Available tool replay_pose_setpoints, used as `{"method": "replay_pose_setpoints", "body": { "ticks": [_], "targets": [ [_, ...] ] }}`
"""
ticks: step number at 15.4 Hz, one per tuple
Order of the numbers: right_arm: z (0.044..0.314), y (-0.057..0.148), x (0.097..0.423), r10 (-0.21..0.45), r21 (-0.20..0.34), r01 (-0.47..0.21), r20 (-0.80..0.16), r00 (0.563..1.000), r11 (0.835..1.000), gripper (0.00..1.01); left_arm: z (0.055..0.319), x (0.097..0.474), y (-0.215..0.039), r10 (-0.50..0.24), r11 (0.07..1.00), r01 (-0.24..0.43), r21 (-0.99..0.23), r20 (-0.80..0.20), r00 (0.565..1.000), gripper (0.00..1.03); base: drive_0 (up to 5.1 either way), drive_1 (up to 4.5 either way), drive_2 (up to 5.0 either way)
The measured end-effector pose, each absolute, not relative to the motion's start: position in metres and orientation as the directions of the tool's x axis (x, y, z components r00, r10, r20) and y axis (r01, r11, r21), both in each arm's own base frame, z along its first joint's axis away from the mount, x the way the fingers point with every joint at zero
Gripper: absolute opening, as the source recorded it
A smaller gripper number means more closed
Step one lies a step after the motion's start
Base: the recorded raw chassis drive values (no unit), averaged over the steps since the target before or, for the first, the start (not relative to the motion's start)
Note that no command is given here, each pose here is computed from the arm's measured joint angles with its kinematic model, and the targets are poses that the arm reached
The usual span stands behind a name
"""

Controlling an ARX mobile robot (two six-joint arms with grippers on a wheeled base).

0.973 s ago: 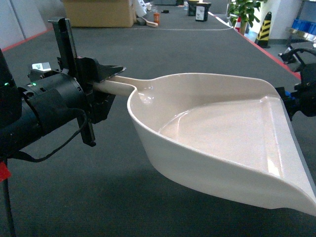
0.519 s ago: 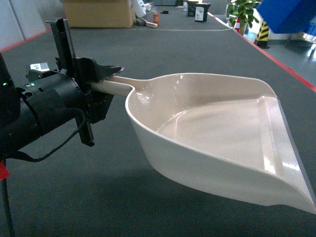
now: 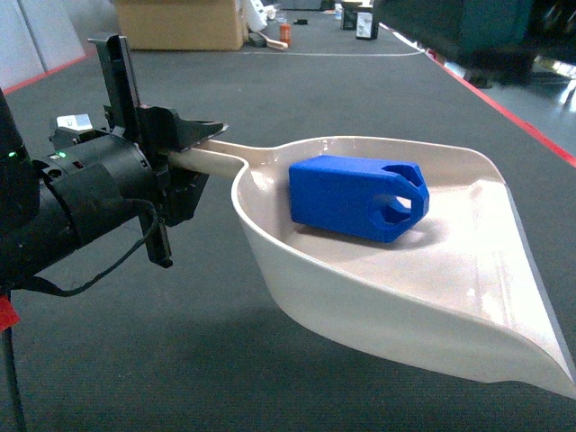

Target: Place part in tray to right shelf

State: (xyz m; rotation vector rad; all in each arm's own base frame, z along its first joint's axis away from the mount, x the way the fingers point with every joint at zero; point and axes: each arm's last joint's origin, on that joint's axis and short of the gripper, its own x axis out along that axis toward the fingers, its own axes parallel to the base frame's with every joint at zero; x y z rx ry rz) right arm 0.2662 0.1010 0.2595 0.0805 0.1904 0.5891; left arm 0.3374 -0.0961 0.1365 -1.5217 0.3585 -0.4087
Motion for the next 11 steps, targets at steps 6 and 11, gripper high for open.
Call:
{"method": "replay_pose_setpoints", "body": {
  "ticks": [6, 11],
  "targets": [
    [0.283, 0.061, 0.21, 0.077, 0.037, -0.078, 0.035, 0.996, 0.996, 0.66, 0.137, 0.337, -0.097, -0.475, 0.006, 0.035, -0.999, 0.028, 0.88, 0.13, 0.0, 0.0, 0.0],
    [0.236, 0.031, 0.18, 0.003, 0.01, -0.004, 0.016, 1.0, 1.0, 0.18, 0.137, 0.337, -0.097, -0.473, 0.006, 0.035, -0.999, 0.028, 0.88, 0.13, 0.0, 0.0, 0.0]
  ]
}}
